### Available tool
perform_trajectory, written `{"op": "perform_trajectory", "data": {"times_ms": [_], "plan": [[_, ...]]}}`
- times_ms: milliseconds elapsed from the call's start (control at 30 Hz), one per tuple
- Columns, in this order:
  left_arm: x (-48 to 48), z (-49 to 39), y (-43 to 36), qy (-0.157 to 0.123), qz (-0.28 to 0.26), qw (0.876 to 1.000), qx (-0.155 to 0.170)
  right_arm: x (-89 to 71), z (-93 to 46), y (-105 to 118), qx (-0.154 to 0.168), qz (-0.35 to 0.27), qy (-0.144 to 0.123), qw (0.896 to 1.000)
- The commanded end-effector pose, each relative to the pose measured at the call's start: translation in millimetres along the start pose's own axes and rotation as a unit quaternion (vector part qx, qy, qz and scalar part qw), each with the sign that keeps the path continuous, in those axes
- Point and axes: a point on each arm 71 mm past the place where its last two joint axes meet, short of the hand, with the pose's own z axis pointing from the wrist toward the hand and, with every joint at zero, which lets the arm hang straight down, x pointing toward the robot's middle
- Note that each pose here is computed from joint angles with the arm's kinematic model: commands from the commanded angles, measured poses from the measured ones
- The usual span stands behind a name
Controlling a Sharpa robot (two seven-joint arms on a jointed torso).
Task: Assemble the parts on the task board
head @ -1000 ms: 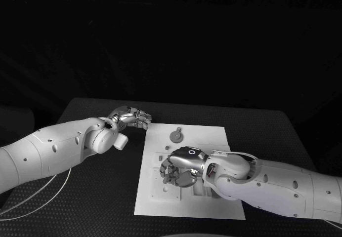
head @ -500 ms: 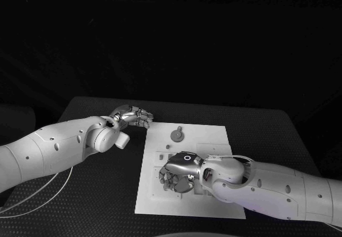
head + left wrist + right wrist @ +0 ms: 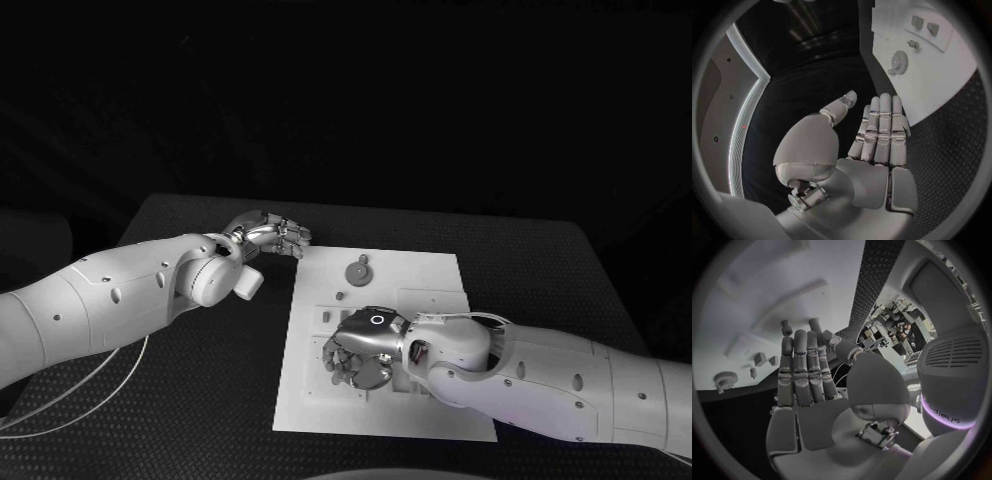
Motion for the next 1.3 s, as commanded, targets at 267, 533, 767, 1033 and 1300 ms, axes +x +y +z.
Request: {"op": "perform_trajectory", "data": {"times_ms": [267,533,767,1033,1300], "plan": [[1.2,0.0,-2.3,0.006,0.000,1.000,0.007,12.7,2.6,4,-0.006,-0.010,0.024,1.000],[1.1,-0.1,-2.3,0.006,0.000,1.000,0.007,14.4,2.6,6,-0.010,-0.003,0.030,0.999],[0.9,-0.3,-2.2,0.006,0.000,1.000,0.007,15.2,2.0,4,-0.005,-0.005,0.031,0.999],[0.6,-0.4,-2.1,0.006,0.000,1.000,0.007,15.5,2.9,1,0.002,-0.006,0.031,1.000],[1.3,-0.4,-1.9,0.009,-0.001,1.000,0.005,17.0,2.4,-6,0.020,0.004,0.032,0.999]]}}
